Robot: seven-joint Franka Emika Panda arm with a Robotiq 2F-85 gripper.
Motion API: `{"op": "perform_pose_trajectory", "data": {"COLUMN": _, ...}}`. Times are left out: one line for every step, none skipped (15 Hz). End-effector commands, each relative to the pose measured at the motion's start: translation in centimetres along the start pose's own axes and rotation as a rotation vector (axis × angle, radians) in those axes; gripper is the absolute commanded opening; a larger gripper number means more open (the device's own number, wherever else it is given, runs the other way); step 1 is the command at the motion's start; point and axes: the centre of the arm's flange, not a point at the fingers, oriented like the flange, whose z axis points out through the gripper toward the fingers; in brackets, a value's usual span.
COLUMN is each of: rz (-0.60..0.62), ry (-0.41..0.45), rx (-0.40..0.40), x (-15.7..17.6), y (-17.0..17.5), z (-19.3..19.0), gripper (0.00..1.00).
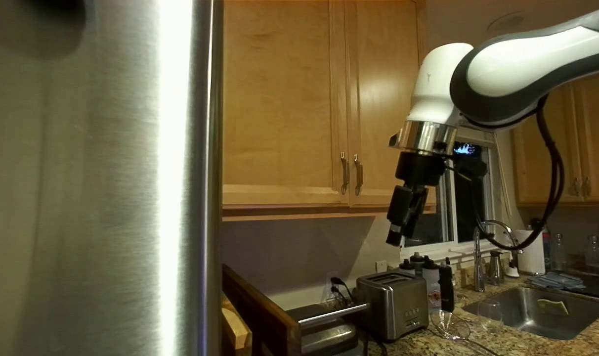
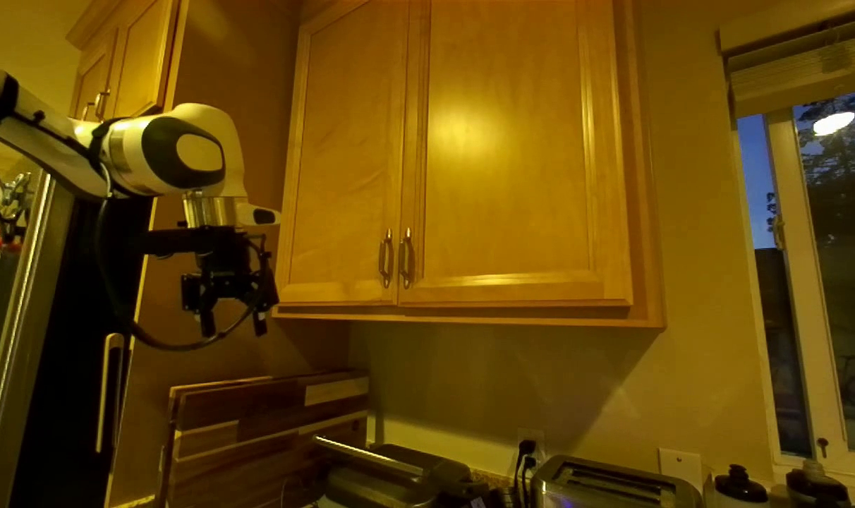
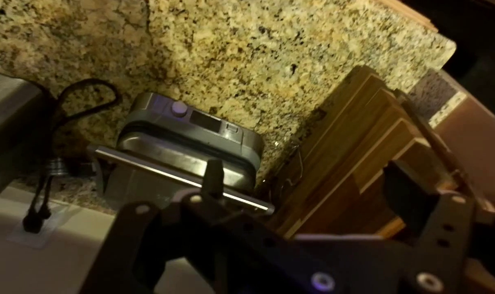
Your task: Take the wooden bar out of the top cupboard, put it on the refrigerator, then close the cupboard door
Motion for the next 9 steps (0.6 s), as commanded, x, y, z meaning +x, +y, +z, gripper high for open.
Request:
{"op": "perform_pose_trajectory", "data": {"rz": 0.115, "ry": 0.068, "rx": -0.059, "x": 2.0, "y": 3.3, "z": -3.5, "gripper": 1.00}}
{"op": "perform_pose_trajectory", "data": {"rz": 0.141, "ry": 0.108, "rx": -0.090, "x": 2.5, "y": 4.3, "z": -4.6, "gripper": 1.00}}
{"op": "perform_pose_trajectory", "data": {"rz": 0.157, "ry": 0.132, "rx": -0.108, "x": 2.8, "y": 5.1, "z": -5.3, "gripper": 1.00}}
{"op": "perform_pose_trajectory", "data": {"rz": 0.159, "ry": 0.158, "rx": -0.124, "x": 3.1, "y": 5.7, "z": -6.6, "gripper": 1.00}}
{"op": "perform_pose_trajectory", "data": {"rz": 0.163, "ry": 0.181, "rx": -0.143, "x": 3.4, "y": 6.3, "z": -7.4, "gripper": 1.00}}
{"op": "perform_pose_trajectory", "data": {"rz": 0.164, "ry": 0.201, "rx": -0.160, "x": 3.6, "y": 6.8, "z": -7.9, "gripper": 1.00}}
{"op": "perform_pose_trajectory", "data": {"rz": 0.138, "ry": 0.164, "rx": -0.124, "x": 2.7, "y": 6.0, "z": -7.0, "gripper": 1.00}}
{"op": "perform_pose_trajectory", "data": {"rz": 0.140, "ry": 0.172, "rx": -0.127, "x": 2.8, "y": 6.2, "z": -7.4, "gripper": 1.00}}
{"op": "perform_pose_trajectory", "data": {"rz": 0.139, "ry": 0.171, "rx": -0.127, "x": 2.9, "y": 6.1, "z": -7.4, "gripper": 1.00}}
